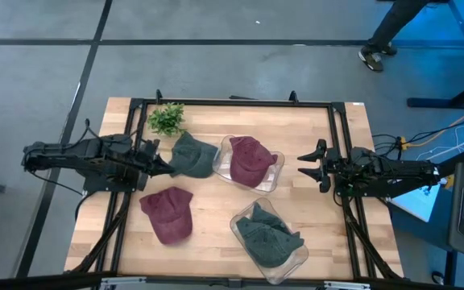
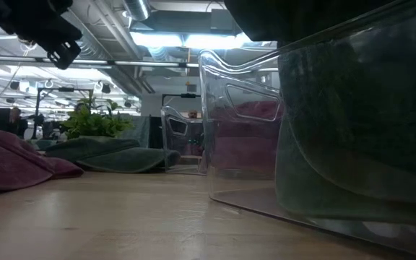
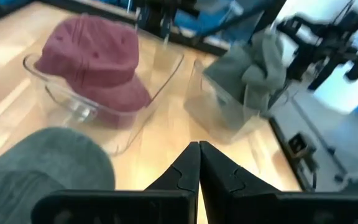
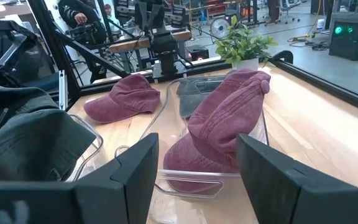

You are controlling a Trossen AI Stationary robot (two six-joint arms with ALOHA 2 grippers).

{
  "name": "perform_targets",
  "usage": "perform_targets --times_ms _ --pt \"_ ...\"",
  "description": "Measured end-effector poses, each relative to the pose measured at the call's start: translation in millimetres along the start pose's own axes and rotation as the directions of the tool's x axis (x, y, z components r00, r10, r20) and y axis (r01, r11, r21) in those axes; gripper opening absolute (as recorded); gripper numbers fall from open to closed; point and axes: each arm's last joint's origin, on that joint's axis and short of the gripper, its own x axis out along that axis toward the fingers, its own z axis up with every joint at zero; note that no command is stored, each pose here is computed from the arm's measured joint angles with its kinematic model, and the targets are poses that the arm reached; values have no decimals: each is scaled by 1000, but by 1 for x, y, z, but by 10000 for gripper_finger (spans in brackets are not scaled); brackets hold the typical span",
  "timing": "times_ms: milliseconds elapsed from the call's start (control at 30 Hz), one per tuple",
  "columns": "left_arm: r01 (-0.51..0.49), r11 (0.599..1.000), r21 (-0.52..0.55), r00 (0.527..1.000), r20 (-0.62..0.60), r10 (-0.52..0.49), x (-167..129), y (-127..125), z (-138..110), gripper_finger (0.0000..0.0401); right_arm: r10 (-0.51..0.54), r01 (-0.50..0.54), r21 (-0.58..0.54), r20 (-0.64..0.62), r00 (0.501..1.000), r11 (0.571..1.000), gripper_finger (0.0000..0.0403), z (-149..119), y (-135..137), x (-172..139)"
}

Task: Pick & Place hat
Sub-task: Put the red cap into the top transparent bin

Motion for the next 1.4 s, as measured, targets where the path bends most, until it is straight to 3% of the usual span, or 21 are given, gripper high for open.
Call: perform_targets --times_ms 267,667,1033,1400 --pt "39 998 56 987 -155 -30 6 -14 16 4 0 0 0 -1 1000 1000 213 0 0 0" --pt "175 978 117 930 -344 -126 29 -43 15 4 0 0 0 0 1000 1000 213 0 0 0" --pt "102 974 204 930 -368 -20 46 -66 46 4 0 0 0 -1 1000 1000 213 0 0 0" --pt "51 976 214 833 -548 77 44 -75 68 4 0 0 0 -1 1000 1000 213 0 0 0"
